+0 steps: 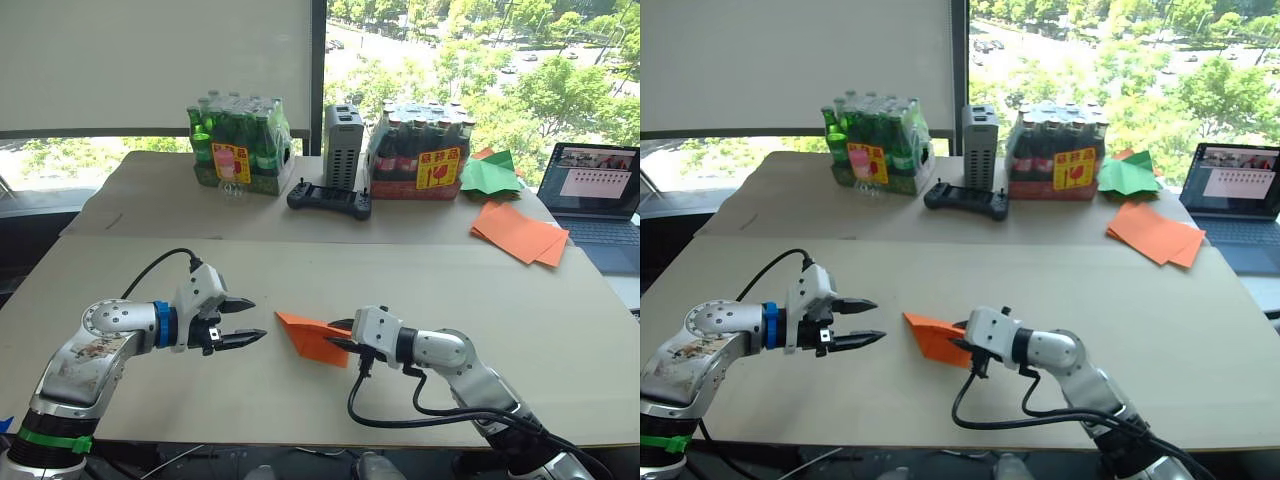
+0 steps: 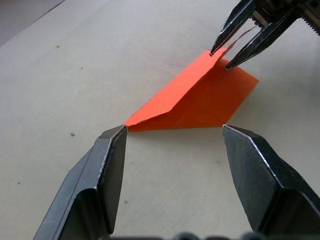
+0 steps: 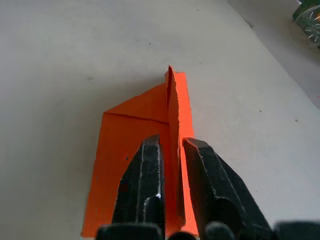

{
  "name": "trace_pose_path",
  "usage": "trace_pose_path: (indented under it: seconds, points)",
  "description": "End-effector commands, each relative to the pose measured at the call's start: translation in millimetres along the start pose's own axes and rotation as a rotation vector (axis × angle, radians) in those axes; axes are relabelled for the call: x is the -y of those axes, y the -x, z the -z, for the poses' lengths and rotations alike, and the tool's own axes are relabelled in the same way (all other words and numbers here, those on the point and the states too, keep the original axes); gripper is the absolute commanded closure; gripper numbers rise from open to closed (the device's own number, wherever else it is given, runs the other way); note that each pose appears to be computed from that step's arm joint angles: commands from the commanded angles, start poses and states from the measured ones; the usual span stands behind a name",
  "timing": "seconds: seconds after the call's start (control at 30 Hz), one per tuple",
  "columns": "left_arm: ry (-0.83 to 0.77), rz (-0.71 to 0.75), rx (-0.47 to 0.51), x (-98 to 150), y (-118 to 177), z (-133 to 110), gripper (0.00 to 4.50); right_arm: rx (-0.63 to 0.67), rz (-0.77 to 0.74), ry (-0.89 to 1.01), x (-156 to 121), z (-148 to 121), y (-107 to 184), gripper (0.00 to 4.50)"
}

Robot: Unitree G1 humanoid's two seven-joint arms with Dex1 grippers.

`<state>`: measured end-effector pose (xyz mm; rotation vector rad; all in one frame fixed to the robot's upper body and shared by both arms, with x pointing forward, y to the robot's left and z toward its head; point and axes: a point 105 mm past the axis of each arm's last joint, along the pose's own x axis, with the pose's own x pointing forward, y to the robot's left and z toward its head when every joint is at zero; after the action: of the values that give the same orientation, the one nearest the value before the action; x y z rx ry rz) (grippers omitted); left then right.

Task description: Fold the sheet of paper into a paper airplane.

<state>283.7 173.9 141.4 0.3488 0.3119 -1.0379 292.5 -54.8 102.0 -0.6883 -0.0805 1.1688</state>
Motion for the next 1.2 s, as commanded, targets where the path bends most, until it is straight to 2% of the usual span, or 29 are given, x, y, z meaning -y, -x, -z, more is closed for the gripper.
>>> trace_pose_path:
  seconds: [0.03,0.3,0.63,0.8,0.87,1.0,1.1,1.2]
  points:
    - [0.021,-0.023,0.042,-7,7,-4,1.29,0.048,-0.064,0.113,-1,-11,-1,4.47]
    - [0.065,0.022,0.069,-2,5,-2,1.29,0.081,-0.197,0.296,-4,-14,6,4.47]
    - [0.088,0.035,0.084,0,2,-1,1.29,0.066,-0.215,0.241,-6,-13,1,4.47]
    - [0.089,0.046,0.095,1,-1,-3,1.29,0.066,-0.218,0.212,-8,-15,2,2.96]
    - [0.089,0.05,0.102,1,-1,-3,1.29,0.071,-0.192,0.198,-4,-22,4,2.22]
    - [0.088,0.079,0.116,3,-7,-5,2.5,0.132,-0.149,0.108,-4,-46,8,0.86]
    - [0.056,0.117,0.121,4,-19,-9,3.51,0.163,-0.122,0.031,-6,-59,12,0.84]
    - [-0.019,0.138,0.073,0,-34,-4,4.47,0.161,-0.089,-0.016,-4,-63,14,0.84]
